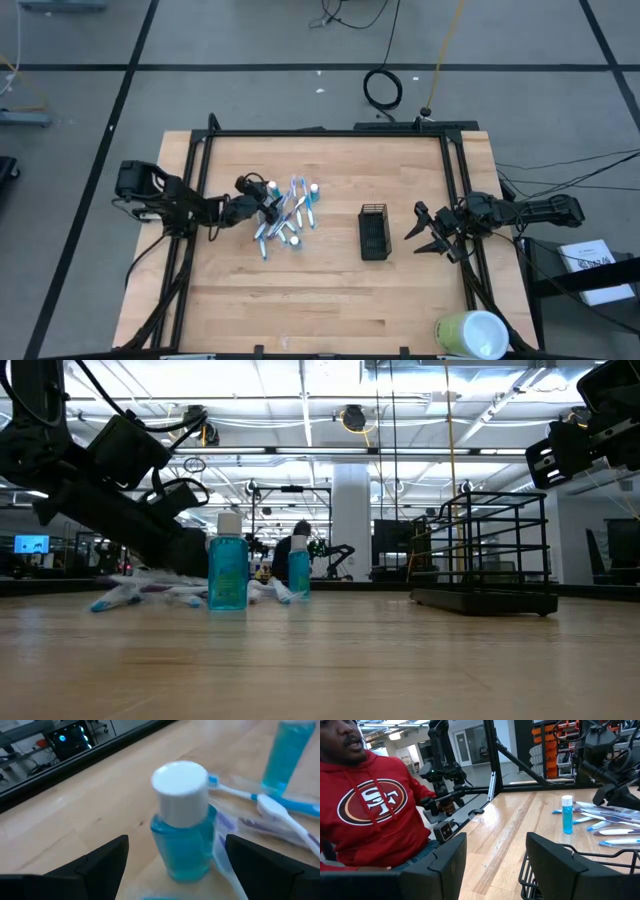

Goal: Pick & Place toothbrushing station
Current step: Put the blue mouthwash bottle into the black organizer

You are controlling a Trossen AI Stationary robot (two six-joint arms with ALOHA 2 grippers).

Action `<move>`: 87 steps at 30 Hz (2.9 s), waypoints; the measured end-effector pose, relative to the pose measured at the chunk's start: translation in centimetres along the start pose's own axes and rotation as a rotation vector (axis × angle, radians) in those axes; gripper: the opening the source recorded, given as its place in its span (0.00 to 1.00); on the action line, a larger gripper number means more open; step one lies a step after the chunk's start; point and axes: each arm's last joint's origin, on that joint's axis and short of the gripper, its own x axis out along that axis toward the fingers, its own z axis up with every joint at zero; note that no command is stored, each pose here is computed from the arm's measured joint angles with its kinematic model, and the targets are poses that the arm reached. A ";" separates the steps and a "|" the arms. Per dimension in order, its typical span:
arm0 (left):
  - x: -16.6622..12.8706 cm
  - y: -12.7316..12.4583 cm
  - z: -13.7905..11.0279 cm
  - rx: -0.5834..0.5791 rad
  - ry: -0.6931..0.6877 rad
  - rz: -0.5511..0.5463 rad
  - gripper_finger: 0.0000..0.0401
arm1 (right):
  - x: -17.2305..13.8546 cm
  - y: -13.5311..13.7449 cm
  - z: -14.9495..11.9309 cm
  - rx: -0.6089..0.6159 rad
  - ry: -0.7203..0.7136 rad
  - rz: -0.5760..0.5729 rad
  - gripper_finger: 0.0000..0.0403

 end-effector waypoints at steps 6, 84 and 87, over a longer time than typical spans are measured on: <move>0.3 0.4 0.3 -0.022 -0.017 0.012 0.83 | 0.0 0.0 0.0 0.000 0.000 0.000 0.49; 2.4 -19.8 12.5 0.213 -0.103 -0.719 0.28 | -0.6 0.7 3.6 -0.051 -0.378 -0.011 0.49; 2.5 -20.0 12.8 0.246 -0.101 -0.718 0.28 | -0.5 0.6 3.3 -0.041 -0.352 -0.017 0.49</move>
